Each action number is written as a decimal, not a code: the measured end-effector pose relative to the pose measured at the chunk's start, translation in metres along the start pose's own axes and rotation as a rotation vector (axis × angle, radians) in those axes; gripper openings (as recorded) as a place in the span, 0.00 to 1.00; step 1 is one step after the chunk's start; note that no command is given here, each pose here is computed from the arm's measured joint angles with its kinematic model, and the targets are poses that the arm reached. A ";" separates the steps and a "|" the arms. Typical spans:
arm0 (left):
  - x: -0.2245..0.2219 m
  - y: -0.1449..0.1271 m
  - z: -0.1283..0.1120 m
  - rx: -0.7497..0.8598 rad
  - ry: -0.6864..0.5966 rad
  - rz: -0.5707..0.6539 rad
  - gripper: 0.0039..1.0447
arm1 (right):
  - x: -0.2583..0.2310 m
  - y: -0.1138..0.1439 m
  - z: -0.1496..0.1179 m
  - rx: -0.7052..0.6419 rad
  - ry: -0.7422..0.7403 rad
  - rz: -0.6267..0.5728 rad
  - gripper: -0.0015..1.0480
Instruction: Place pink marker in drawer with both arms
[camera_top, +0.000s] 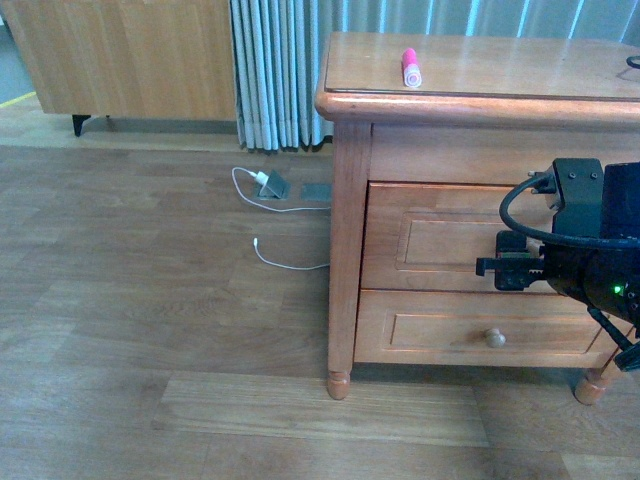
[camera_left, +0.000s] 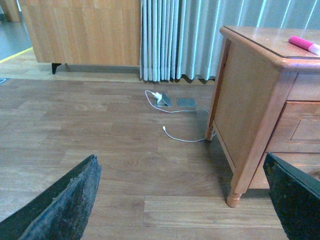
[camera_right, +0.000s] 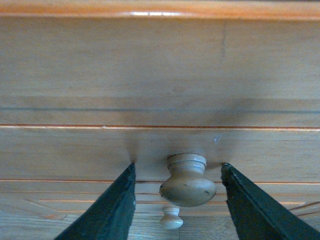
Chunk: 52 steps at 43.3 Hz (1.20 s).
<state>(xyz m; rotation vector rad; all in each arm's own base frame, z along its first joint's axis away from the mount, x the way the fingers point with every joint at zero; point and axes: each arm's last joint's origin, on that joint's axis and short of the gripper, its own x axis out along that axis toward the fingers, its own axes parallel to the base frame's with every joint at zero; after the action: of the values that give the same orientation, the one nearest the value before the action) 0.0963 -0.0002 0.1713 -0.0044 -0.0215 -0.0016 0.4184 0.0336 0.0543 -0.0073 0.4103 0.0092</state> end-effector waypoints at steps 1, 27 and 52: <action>0.000 0.000 0.000 0.000 0.000 0.000 0.94 | 0.000 0.000 0.000 0.000 0.000 0.000 0.45; 0.000 0.000 0.000 0.000 0.000 0.000 0.94 | -0.004 -0.001 -0.004 0.010 -0.018 -0.012 0.22; 0.000 0.000 0.000 0.000 0.000 0.000 0.94 | -0.025 0.000 -0.014 0.026 -0.013 0.006 0.22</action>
<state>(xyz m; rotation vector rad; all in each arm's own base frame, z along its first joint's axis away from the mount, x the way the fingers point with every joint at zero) 0.0963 -0.0002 0.1713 -0.0044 -0.0215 -0.0016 0.3901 0.0334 0.0516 0.0198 0.3972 0.0095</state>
